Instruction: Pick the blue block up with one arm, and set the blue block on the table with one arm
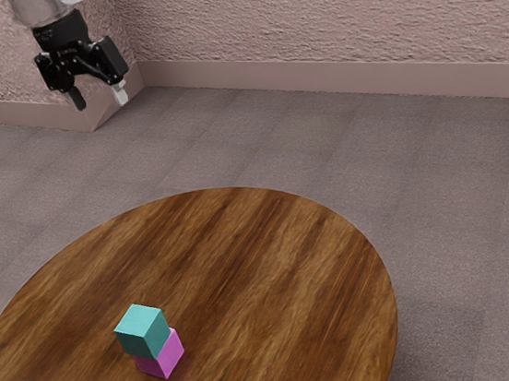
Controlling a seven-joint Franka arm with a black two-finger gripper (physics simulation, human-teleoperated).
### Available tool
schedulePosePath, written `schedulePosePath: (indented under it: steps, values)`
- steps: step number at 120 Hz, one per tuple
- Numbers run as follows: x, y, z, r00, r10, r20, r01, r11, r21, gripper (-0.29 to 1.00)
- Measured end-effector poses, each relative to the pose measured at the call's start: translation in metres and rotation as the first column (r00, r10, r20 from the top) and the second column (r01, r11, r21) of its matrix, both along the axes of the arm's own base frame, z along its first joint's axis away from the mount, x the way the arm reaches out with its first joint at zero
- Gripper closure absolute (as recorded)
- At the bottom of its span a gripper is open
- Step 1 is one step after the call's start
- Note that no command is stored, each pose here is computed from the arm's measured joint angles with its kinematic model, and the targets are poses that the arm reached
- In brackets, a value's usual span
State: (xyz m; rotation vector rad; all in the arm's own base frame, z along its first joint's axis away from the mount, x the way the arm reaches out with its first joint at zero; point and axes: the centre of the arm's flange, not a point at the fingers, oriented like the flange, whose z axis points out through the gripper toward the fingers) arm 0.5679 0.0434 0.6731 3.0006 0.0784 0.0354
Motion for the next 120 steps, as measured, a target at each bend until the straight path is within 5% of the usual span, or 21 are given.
schedulePosePath:
  steps: [26, 48, 79, 98, 120]
  values:
    - [0.048, 0.011, -0.087, 0.994, 0.051, -0.096, -0.050, 0.999, 0.020, 0.00]
    - [-0.024, 0.016, -0.185, 0.978, 0.096, -0.185, -0.093, 0.995, 0.023, 0.00]
    - [-0.133, -0.044, -0.232, 1.000, -0.022, -0.014, 0.024, 0.983, 0.182, 0.00]
    - [-0.150, -0.051, -0.236, 0.995, -0.042, 0.085, 0.023, 0.976, 0.217, 0.00]
    - [-0.152, -0.052, -0.257, 0.996, -0.008, 0.093, -0.012, 0.978, 0.209, 0.00]
